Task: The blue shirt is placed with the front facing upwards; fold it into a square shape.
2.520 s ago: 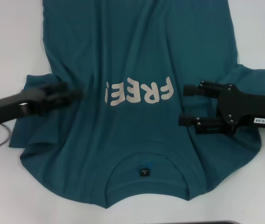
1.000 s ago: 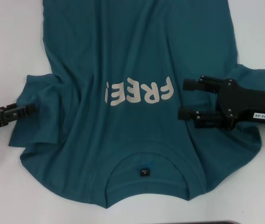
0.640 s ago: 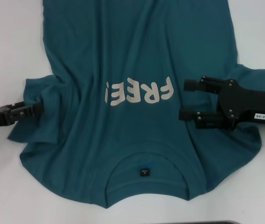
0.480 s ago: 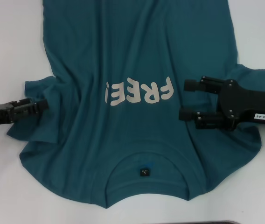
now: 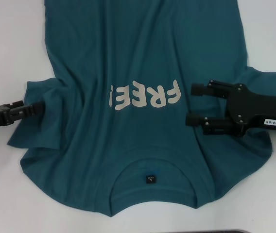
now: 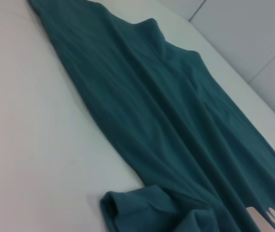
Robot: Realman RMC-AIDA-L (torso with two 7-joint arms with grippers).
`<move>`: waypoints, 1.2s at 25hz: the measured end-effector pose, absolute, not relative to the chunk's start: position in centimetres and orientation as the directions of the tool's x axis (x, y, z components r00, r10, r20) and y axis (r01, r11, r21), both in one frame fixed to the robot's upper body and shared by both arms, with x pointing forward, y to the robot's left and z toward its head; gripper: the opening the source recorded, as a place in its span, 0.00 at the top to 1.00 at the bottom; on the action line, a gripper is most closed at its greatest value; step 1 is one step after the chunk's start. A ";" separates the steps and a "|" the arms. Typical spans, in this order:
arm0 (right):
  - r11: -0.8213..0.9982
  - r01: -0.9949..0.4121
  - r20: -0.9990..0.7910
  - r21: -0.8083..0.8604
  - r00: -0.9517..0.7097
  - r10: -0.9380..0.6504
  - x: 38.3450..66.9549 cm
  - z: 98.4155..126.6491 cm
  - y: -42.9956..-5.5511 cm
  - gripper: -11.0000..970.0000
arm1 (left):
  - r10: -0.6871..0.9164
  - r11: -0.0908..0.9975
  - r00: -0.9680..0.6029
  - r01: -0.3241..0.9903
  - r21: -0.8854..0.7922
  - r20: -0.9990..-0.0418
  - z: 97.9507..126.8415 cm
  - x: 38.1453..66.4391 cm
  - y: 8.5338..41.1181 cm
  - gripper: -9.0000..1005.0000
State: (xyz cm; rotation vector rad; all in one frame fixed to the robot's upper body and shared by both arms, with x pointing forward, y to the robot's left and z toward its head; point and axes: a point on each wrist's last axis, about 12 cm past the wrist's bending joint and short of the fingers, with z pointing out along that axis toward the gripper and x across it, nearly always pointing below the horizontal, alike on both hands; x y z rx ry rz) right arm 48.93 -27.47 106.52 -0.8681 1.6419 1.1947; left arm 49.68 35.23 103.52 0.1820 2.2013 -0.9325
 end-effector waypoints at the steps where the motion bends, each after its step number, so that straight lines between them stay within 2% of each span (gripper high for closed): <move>1: 0.286 -0.901 -0.937 0.326 -0.349 -0.031 48.9 106.5 -27.5 0.07 | -0.143 0.731 -0.725 0.381 -0.566 -0.673 103.5 49.7 35.3 0.13; 18: 0.279 -0.902 -0.937 0.328 -0.349 -0.029 48.8 106.6 -27.6 0.07 | -0.125 0.703 -0.724 0.417 -0.576 -0.678 103.4 49.8 33.9 0.13; 30: 0.278 -0.903 -0.937 0.329 -0.349 -0.026 48.8 106.6 -27.6 0.07 | -0.113 0.707 -0.725 0.422 -0.568 -0.679 103.5 49.6 34.1 0.13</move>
